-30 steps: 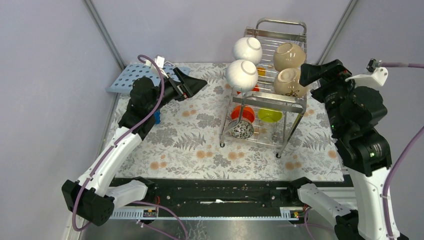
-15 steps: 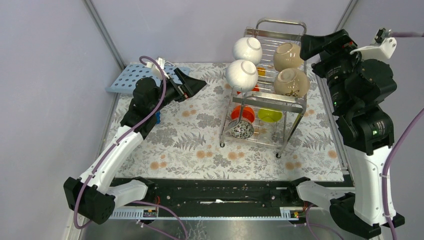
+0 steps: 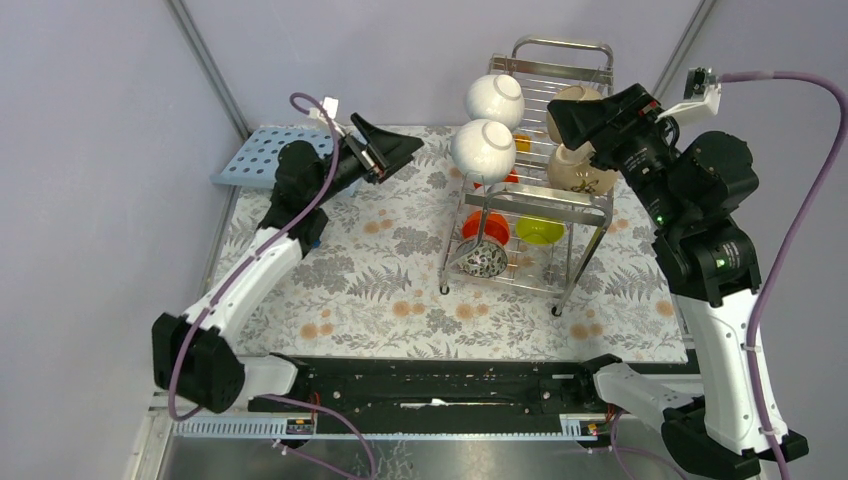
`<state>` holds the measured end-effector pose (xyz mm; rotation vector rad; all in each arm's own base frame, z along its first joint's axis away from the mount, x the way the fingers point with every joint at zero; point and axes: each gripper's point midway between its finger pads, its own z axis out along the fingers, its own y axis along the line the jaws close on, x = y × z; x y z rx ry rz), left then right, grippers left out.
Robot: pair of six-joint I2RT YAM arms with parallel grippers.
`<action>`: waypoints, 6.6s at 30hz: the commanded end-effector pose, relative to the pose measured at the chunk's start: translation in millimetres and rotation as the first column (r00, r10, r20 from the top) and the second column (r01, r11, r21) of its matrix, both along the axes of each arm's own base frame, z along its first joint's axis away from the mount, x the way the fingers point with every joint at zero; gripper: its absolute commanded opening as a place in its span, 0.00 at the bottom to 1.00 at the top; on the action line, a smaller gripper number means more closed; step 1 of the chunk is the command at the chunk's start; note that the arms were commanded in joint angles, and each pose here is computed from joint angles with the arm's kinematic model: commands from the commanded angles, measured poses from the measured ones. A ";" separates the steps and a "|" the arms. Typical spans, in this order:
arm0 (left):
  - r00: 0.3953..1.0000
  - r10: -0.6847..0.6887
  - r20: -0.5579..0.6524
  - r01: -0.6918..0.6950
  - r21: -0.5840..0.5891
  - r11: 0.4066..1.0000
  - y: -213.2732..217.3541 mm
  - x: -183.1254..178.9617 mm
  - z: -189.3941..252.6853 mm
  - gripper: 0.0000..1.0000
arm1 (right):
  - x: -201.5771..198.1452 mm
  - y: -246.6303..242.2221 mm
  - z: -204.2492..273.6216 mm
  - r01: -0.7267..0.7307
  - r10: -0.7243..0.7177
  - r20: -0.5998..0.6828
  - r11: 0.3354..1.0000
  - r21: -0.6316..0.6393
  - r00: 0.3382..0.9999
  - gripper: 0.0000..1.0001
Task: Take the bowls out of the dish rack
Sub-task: Pick up the bowl from the dish rack, then place the bowl at the center of the board.
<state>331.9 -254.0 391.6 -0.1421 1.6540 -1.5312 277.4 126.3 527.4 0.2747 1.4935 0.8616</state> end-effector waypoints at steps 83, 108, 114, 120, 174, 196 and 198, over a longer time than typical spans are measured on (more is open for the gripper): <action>0.812 -0.539 0.224 0.583 -0.363 0.727 -87.2 -38.7 58.4 0.23 | -17.3 58.0 -50.9 -0.358 0.358 0.018 0.934 0.007 0.934 0.98; 0.786 -0.525 0.327 0.617 -0.364 0.697 -84.1 -52.1 99.4 0.00 | -25.1 58.8 -42.2 -0.377 0.377 0.037 0.926 0.012 0.926 0.98; 0.793 -0.502 0.345 0.607 -0.371 0.703 -81.3 -52.8 110.6 0.00 | -29.2 57.6 -38.8 -0.378 0.377 0.050 0.926 0.003 0.925 0.99; 0.787 -0.489 0.377 0.612 -0.375 0.696 -77.5 -56.3 126.8 0.00 | -34.8 59.6 -35.6 -0.400 0.400 0.059 0.916 -0.006 0.915 1.00; 0.947 -0.013 0.321 -0.137 0.442 0.886 60.2 -141.0 53.6 0.00 | -76.4 114.1 33.6 -0.566 0.573 -0.017 0.805 -0.175 0.820 1.00; 0.952 -0.040 0.302 -0.228 0.792 0.567 98.5 -126.1 -51.5 0.00 | -67.5 181.9 -83.8 -0.388 0.268 -0.291 0.754 -0.529 0.918 1.00; 0.951 -0.065 0.303 -0.219 0.805 0.551 97.6 -128.9 -59.3 0.00 | -73.5 178.2 -85.4 -0.402 0.288 -0.289 0.756 -0.516 0.913 1.00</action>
